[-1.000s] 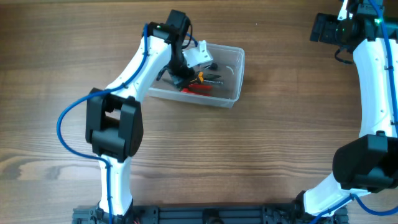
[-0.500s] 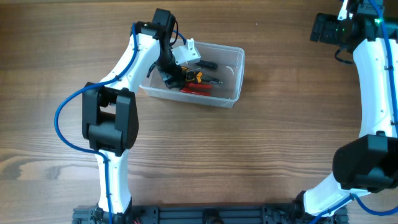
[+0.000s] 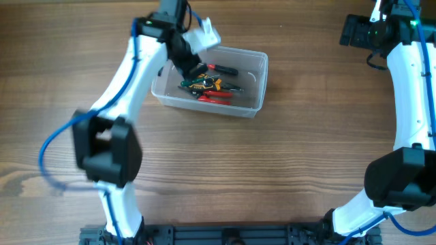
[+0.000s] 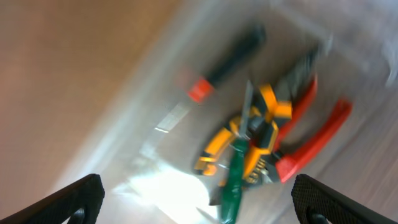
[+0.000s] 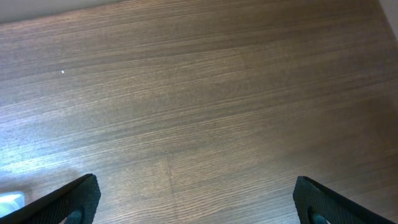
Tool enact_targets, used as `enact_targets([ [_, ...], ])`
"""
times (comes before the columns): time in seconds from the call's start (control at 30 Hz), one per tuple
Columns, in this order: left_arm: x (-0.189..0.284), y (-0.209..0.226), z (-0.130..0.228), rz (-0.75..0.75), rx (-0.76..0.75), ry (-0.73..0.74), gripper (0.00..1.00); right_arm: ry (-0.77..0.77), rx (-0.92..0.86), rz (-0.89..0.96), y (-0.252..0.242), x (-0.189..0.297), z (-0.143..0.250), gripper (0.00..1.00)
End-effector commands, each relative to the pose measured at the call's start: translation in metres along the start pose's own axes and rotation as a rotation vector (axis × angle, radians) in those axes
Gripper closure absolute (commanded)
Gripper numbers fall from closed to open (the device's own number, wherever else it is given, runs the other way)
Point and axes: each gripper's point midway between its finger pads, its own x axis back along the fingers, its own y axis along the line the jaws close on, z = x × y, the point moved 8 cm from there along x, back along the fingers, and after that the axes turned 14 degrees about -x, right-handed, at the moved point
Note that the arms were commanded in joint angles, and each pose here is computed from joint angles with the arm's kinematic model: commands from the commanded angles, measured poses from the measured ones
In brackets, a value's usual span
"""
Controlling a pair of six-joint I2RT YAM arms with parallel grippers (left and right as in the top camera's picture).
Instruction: Pack container
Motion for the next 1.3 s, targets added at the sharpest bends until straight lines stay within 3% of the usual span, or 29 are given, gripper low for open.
enact_targets([
  [0.0,0.102,0.025,-0.016,-0.271,0.164,-0.149,0.00,-0.042,-0.024,-0.001,-0.001,0.014,-0.007,0.00],
  [0.07,0.133,0.039,-0.001,-0.393,0.339,-0.157,0.00,-0.042,-0.024,-0.001,-0.001,0.014,-0.007,0.00],
  [0.17,0.168,0.054,0.041,-0.555,0.718,-0.120,0.00,-0.042,-0.024,-0.001,-0.001,0.014,-0.007,0.00],
  [0.33,0.192,0.055,0.106,-0.606,1.112,-0.066,0.00,-0.042,-0.024,-0.001,-0.001,0.014,-0.007,0.00],
  [0.47,0.202,0.062,0.134,-0.659,1.368,-0.119,0.00,-0.043,-0.024,-0.001,-0.001,0.014,-0.007,0.00],
  [0.8,0.205,0.068,0.132,-0.663,1.244,-0.133,0.00,-0.042,-0.024,-0.001,-0.001,0.014,-0.007,0.00],
  [1.27,0.204,0.067,0.132,-0.660,1.246,-0.128,0.00,-0.042,-0.024,-0.001,-0.001,0.014,-0.007,0.00],
])
